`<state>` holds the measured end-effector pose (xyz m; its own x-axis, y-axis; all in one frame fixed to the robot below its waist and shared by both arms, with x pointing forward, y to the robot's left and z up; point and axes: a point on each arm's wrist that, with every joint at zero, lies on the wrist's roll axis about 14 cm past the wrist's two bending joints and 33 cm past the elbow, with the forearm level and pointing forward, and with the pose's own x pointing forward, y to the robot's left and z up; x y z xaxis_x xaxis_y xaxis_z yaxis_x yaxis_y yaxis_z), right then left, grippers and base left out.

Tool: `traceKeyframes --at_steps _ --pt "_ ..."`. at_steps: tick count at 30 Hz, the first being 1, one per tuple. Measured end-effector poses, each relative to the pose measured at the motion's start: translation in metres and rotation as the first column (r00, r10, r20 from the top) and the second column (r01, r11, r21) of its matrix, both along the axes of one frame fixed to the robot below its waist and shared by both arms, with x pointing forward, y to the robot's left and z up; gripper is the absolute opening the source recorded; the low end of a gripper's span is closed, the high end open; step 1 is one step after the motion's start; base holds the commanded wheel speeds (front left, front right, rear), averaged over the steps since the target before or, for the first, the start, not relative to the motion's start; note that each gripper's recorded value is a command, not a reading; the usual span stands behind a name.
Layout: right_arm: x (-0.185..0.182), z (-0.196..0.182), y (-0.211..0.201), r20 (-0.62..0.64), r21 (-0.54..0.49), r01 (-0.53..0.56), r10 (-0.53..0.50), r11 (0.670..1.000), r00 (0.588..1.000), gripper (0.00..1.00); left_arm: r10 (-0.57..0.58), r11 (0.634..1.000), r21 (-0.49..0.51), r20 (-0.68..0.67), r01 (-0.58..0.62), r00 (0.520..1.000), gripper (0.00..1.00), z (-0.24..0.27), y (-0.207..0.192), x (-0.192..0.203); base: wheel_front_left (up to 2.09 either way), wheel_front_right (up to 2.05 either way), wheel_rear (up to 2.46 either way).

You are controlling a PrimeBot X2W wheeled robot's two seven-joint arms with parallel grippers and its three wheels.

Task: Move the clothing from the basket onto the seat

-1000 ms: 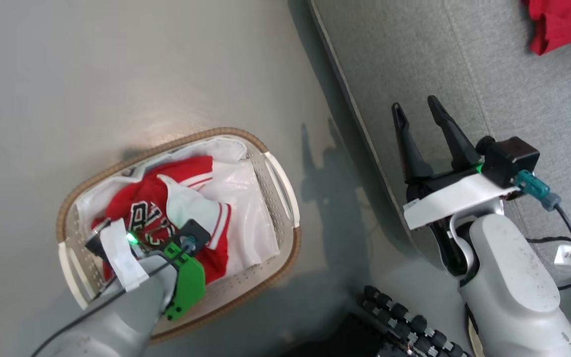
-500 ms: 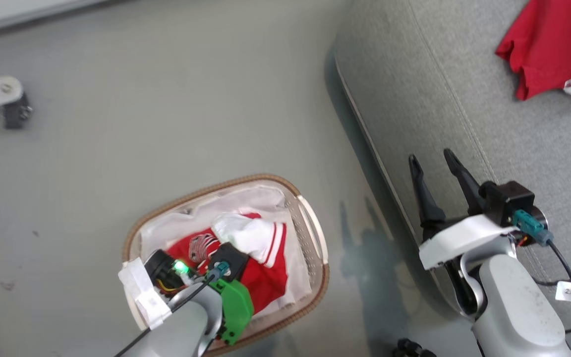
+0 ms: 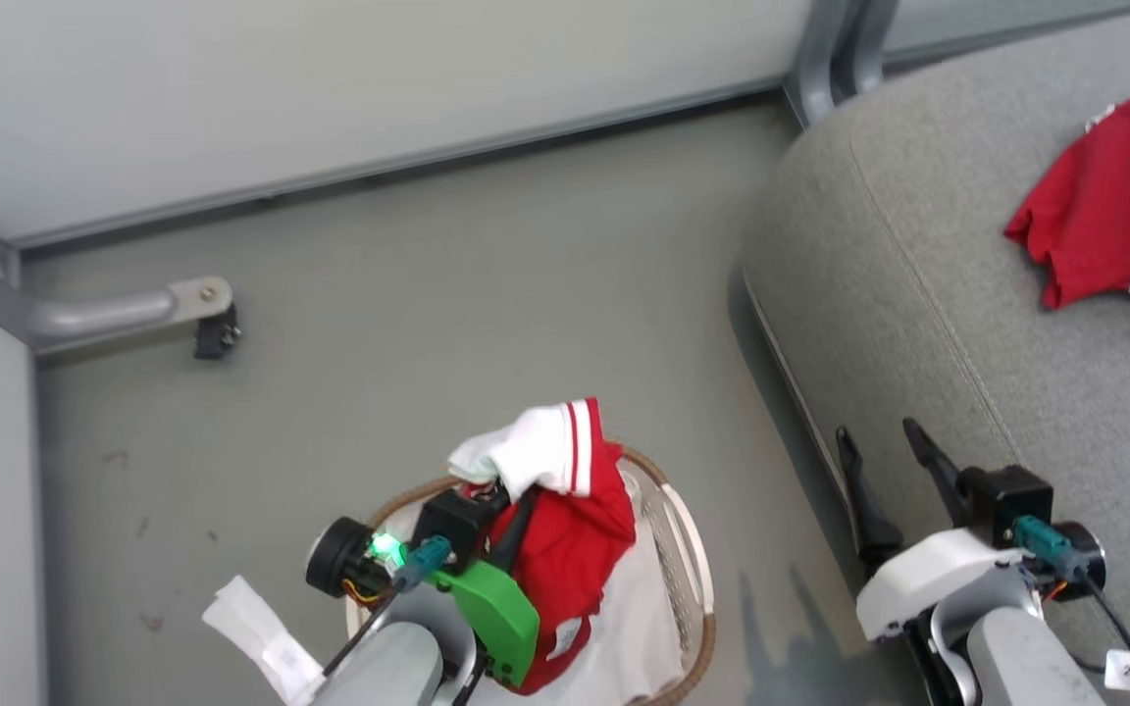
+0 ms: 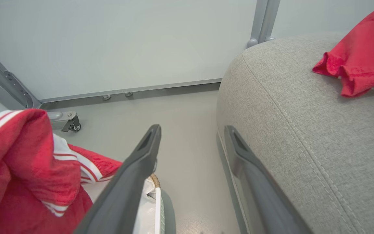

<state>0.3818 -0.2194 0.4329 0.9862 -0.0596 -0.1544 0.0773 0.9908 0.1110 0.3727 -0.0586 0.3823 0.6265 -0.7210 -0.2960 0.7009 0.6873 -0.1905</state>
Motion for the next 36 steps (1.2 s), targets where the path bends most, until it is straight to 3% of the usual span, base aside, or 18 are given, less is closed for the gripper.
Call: traceKeyframes --at_steps 4,12,20,25,30,36 --pt "-0.006 0.008 0.016 0.023 -0.003 -0.047 0.047 0.999 0.999 1.0 0.124 0.989 -0.088 0.099 -0.115 0.987 0.0 0.046 0.017 0.02 0.0 0.0 0.0" --pt "-0.022 0.012 0.038 0.035 0.003 -0.109 0.109 0.994 0.993 1.0 0.278 0.949 -0.218 0.245 -0.226 0.929 0.0 0.117 0.049 0.036 0.0 0.0 0.0" --pt "-0.028 0.018 0.054 0.056 0.009 -0.156 0.155 0.988 0.986 1.0 0.338 0.916 -0.339 0.37 -0.213 0.865 0.0 0.185 0.061 0.043 0.0 0.0 0.0" --pt "-0.03 0.016 0.074 0.049 -0.002 -0.22 0.22 0.975 0.974 1.0 0.337 0.909 -0.371 0.393 -0.188 0.855 0.0 0.201 0.058 0.042 0.0 0.0 0.0" --pt "-0.039 0.014 0.126 0.04 -0.023 -0.395 0.396 0.918 0.917 1.0 0.332 0.904 -0.388 0.38 -0.177 0.863 0.0 0.202 0.054 0.039 0.0 0.0 0.0" --pt "-0.039 0.038 0.188 0.105 -0.04 -0.587 0.587 0.809 0.802 1.0 0.321 0.907 -0.388 0.38 -0.166 0.868 0.0 0.202 0.051 0.039 0.0 0.0 0.0"
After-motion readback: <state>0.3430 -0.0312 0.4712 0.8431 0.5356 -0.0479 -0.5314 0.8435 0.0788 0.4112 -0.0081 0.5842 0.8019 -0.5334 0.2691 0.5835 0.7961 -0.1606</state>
